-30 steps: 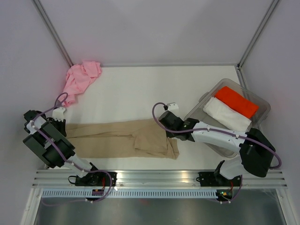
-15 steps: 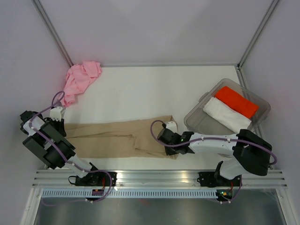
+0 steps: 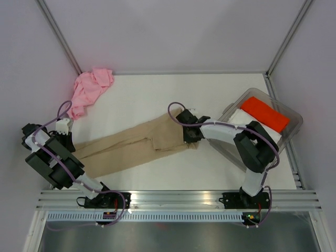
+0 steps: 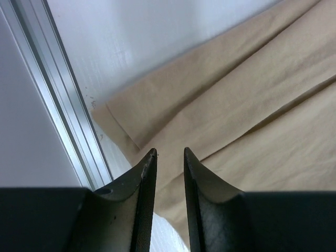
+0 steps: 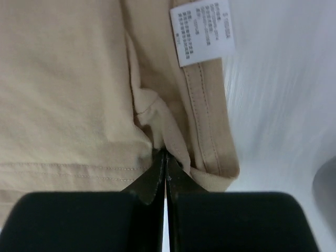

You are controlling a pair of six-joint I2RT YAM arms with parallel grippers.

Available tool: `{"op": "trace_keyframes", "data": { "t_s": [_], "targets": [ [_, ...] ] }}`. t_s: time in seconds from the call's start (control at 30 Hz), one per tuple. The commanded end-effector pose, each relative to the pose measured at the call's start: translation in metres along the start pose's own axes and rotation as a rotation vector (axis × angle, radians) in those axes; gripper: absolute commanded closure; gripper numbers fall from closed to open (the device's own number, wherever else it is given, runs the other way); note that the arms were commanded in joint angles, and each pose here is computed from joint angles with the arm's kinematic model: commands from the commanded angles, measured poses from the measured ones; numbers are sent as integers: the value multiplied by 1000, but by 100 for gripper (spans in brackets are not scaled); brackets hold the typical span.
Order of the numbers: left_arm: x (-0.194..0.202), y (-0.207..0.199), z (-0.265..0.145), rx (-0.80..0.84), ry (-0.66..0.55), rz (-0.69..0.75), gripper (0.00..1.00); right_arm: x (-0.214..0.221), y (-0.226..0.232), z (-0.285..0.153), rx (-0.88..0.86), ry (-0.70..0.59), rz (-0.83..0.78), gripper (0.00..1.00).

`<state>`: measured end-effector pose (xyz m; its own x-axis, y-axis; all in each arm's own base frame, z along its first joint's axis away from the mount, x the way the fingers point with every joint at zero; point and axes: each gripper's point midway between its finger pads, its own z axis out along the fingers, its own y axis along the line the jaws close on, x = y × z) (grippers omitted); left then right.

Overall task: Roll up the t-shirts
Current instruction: Fold the tshirt

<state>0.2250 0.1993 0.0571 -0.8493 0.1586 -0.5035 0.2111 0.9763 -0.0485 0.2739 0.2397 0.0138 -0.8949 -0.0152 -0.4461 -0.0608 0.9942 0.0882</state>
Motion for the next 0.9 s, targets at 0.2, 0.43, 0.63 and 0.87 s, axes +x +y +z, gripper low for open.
{"op": "trace_keyframes", "data": {
  "t_s": [0.2, 0.43, 0.63, 0.87],
  "targets": [
    [-19, -3, -10, 6, -69, 18, 67, -125, -45, 86, 222, 54, -64, 100],
    [-18, -11, -10, 20, -71, 21, 67, -240, -10, 54, 57, -148, 32, 94],
    [-13, -16, -5, 39, -63, 13, 67, -255, -3, -4, -59, -314, 175, 63],
    [-14, -18, -5, 45, -68, 19, 66, -199, -26, 42, -12, -208, 339, 48]
  ]
}}
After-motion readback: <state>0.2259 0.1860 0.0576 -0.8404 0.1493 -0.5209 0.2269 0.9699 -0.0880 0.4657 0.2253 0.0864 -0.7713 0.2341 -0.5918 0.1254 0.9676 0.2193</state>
